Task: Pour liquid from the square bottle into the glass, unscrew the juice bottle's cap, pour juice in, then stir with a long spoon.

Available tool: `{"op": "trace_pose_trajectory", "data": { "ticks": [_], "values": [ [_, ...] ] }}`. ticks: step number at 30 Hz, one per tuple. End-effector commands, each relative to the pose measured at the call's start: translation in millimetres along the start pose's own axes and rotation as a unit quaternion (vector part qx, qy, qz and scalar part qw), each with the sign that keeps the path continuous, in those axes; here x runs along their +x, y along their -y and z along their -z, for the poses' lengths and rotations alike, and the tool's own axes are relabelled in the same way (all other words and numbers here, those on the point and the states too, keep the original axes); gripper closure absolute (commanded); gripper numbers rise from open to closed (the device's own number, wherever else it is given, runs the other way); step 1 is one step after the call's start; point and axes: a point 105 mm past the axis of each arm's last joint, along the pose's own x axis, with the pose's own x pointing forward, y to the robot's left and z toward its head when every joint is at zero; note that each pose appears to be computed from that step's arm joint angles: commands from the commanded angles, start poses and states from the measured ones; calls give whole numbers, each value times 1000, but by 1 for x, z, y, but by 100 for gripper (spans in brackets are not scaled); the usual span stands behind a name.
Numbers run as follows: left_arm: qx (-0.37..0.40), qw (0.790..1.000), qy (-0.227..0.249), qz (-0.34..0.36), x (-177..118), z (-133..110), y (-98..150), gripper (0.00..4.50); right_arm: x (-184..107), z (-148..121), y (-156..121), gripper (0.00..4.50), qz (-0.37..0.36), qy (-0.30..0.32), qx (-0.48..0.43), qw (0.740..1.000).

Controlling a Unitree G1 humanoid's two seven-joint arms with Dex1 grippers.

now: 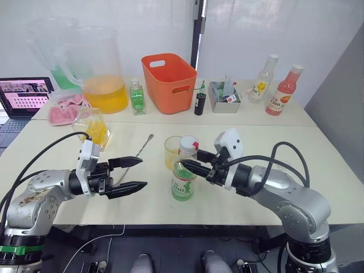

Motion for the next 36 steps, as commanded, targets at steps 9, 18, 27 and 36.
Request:
{"op": "trace_pose_trajectory", "data": {
  "ticks": [9, 18, 27, 36],
  "values": [
    [17, 1000, -3, 6, -2, -6, -2, 0, -9, -4, -6, 79, -29, 15, -4, 999],
    [20, 1000, -1, 12, 6, -9, -4, 0, -49, -7, 7, 2, -95, -12, -19, 995],
    [29, 999, -24, -7, 13, -11, -17, 0, -109, -27, 48, 2, -32, 26, -5, 999],
    [26, 997, -3, 72, 44, -40, -7, 0, -133, -19, 42, 2, 1, -3, -4, 1000]
  ]
}}
